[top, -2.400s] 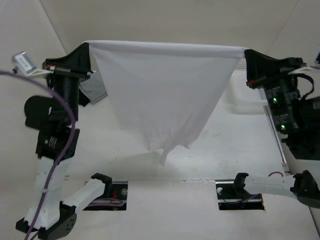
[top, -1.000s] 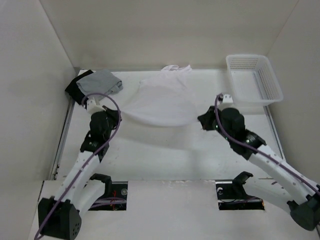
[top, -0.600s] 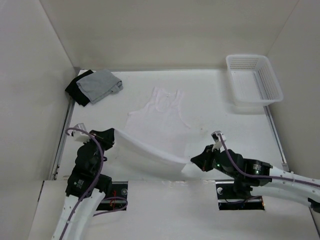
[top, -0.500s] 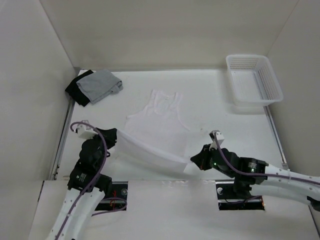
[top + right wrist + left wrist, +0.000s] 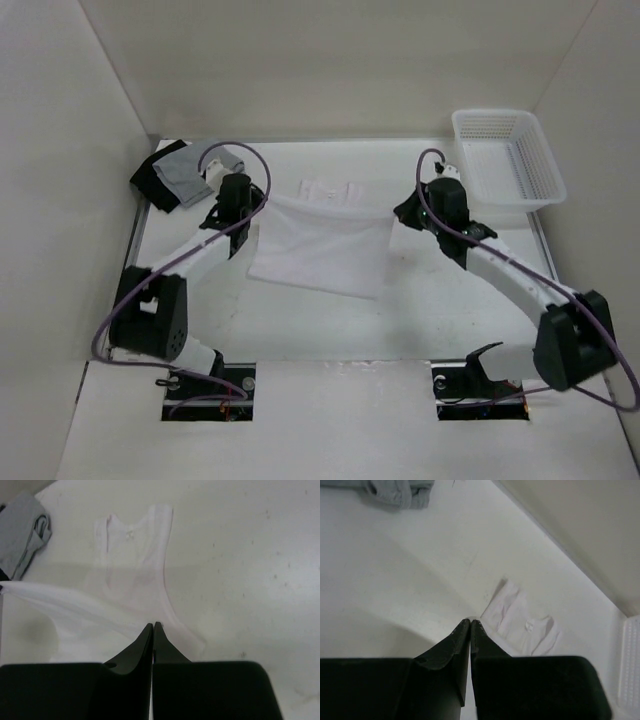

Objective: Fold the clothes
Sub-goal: Fold the tank top

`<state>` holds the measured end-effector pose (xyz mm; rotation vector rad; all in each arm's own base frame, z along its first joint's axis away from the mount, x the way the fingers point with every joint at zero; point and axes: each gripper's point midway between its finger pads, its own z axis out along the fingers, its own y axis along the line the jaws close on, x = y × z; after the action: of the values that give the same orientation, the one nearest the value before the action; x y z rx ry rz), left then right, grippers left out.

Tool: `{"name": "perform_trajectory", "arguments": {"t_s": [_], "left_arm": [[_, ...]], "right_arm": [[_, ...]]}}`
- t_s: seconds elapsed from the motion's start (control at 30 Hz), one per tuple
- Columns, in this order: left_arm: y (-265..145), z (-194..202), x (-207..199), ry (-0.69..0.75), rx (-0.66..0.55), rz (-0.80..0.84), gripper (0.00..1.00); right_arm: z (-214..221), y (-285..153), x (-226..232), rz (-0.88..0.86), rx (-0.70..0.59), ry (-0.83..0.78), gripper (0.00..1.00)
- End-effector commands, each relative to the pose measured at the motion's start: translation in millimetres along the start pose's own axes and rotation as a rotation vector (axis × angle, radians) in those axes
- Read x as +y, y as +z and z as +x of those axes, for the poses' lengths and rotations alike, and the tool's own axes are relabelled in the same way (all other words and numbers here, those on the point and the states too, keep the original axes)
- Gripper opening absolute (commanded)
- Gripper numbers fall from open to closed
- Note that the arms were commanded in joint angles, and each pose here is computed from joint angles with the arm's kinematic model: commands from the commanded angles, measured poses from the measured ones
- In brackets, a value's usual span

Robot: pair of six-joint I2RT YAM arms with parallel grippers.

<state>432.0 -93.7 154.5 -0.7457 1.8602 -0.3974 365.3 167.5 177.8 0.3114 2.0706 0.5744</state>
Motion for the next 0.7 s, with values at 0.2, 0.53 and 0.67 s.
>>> {"name": "perform_trajectory", "arguments": {"t_s": [0.2,0.53,0.67], "left_arm": [[108.6,-28.9,-50.1,-0.023,-0.028,0.060,0.36],[-23.7,5.5,15.7,-0.040,-0.074,0.057,0.36],[-64.1,54.4,67.9,-0.014,0.060,0.043,0.32]], "right_arm": [[-58.7,131.5,-5.3,-0.011,-0.013,0.035,0.23],[24.4,50.8,-25.1,0.004,-0.018,0.069,0.38],[81.8,9.8,-17.5,-0.059,0.042,0.072,0.03]]}}
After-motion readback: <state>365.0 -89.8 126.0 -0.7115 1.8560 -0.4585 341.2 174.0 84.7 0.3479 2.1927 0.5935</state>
